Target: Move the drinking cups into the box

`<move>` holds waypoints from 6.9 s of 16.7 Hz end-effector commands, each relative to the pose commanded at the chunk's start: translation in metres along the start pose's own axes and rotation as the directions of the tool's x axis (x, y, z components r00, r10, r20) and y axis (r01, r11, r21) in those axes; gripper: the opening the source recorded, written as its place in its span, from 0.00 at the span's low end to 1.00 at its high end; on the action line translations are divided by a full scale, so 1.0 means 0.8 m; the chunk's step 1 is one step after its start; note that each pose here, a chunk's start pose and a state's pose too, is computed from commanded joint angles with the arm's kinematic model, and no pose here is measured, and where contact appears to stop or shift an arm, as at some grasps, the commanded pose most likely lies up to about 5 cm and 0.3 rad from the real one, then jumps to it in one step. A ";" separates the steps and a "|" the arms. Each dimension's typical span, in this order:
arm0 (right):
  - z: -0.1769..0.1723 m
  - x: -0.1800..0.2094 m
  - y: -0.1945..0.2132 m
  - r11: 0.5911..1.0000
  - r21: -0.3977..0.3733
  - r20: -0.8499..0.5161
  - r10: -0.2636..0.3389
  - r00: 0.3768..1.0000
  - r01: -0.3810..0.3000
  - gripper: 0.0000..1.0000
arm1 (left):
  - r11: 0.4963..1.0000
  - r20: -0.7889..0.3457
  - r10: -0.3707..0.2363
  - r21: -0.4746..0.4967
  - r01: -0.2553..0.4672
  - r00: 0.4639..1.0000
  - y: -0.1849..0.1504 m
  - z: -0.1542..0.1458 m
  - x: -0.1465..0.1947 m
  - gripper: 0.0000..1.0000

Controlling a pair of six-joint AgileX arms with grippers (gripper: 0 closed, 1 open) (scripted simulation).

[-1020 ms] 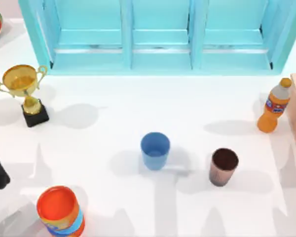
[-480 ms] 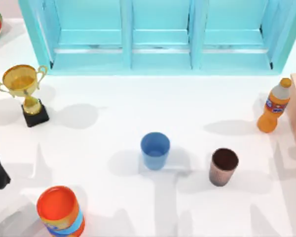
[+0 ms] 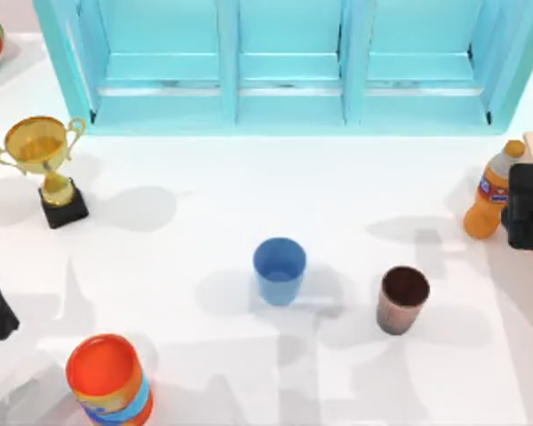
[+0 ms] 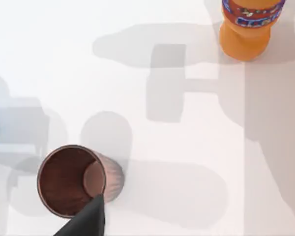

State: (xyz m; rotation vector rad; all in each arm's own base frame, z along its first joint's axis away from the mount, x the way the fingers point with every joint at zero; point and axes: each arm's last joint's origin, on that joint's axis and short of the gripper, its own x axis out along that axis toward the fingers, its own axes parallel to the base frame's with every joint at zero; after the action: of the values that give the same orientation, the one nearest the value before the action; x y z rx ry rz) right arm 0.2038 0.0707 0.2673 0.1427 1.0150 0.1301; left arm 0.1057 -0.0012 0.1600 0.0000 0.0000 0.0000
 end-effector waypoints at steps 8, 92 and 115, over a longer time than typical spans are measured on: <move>0.063 0.080 0.100 0.988 -0.032 -0.467 -0.146 0.872 0.149 1.00 | 1.000 0.000 0.000 0.000 0.000 1.000 0.000 0.000 0.000 1.00; 0.070 0.001 -0.132 0.978 -0.058 -0.499 -0.201 0.843 0.199 0.00 | 1.000 0.000 0.000 0.000 0.000 1.000 0.000 0.000 0.000 1.00; 0.029 -0.024 -0.199 0.975 -0.073 -0.501 -0.217 0.838 0.209 0.00 | 1.000 0.000 0.000 0.000 0.000 1.000 0.000 0.000 0.000 1.00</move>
State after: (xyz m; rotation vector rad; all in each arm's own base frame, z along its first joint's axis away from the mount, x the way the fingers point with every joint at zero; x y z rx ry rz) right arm 0.2198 -0.0906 0.2670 -0.0249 1.5521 -0.0341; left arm 0.1057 -0.0012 0.1600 0.0000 0.0000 0.0000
